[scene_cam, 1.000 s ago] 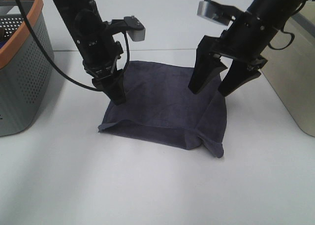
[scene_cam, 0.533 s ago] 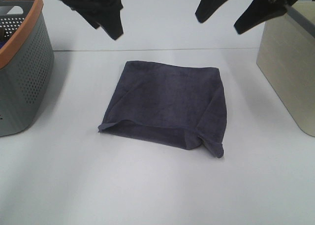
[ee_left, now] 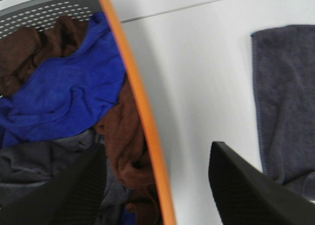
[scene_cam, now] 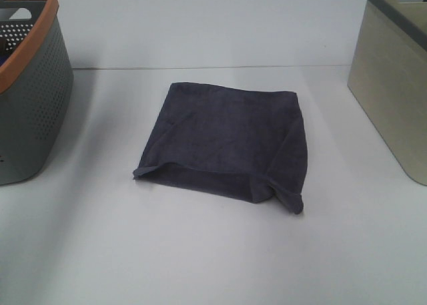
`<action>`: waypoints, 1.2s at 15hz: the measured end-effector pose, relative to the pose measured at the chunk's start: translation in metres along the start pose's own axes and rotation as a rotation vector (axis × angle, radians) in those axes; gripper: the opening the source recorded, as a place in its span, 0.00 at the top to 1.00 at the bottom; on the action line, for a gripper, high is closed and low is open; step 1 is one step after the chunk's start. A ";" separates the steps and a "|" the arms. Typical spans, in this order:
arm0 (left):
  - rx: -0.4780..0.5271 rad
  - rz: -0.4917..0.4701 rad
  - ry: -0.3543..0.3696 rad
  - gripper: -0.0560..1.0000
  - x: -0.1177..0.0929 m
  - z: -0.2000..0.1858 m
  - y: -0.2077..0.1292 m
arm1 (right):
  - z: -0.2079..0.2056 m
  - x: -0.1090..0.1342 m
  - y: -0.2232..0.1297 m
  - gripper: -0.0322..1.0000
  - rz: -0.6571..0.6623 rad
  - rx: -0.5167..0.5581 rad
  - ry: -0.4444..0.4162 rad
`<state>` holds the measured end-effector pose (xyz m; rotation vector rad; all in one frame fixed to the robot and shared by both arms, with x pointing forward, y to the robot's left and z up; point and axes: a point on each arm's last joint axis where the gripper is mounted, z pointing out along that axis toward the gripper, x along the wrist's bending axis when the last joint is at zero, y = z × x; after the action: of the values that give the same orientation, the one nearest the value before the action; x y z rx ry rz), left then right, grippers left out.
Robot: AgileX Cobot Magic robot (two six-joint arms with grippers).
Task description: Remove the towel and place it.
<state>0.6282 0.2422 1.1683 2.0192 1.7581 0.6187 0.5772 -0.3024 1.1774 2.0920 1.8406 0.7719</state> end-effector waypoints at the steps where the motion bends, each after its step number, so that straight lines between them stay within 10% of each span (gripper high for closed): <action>1: 0.008 -0.051 0.013 0.39 0.020 -0.003 -0.005 | -0.008 -0.009 -0.003 0.16 -0.008 -0.017 -0.035; 5: 0.055 -0.164 0.081 0.39 0.068 -0.042 -0.061 | -0.056 -0.010 -0.069 0.17 -0.036 -0.042 -0.066; 13: -0.012 -0.165 0.156 0.39 0.051 -0.115 -0.204 | -0.118 -0.013 -0.224 0.17 -0.066 -0.199 -0.063; 18: -0.307 -0.149 0.182 0.39 0.035 -0.128 -0.284 | -0.099 -0.029 -0.294 0.17 -0.117 -0.239 -0.126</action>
<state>0.3278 0.3164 1.1181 1.6539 1.7673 0.9828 0.2745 -0.2958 1.1020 1.8250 1.6949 0.7705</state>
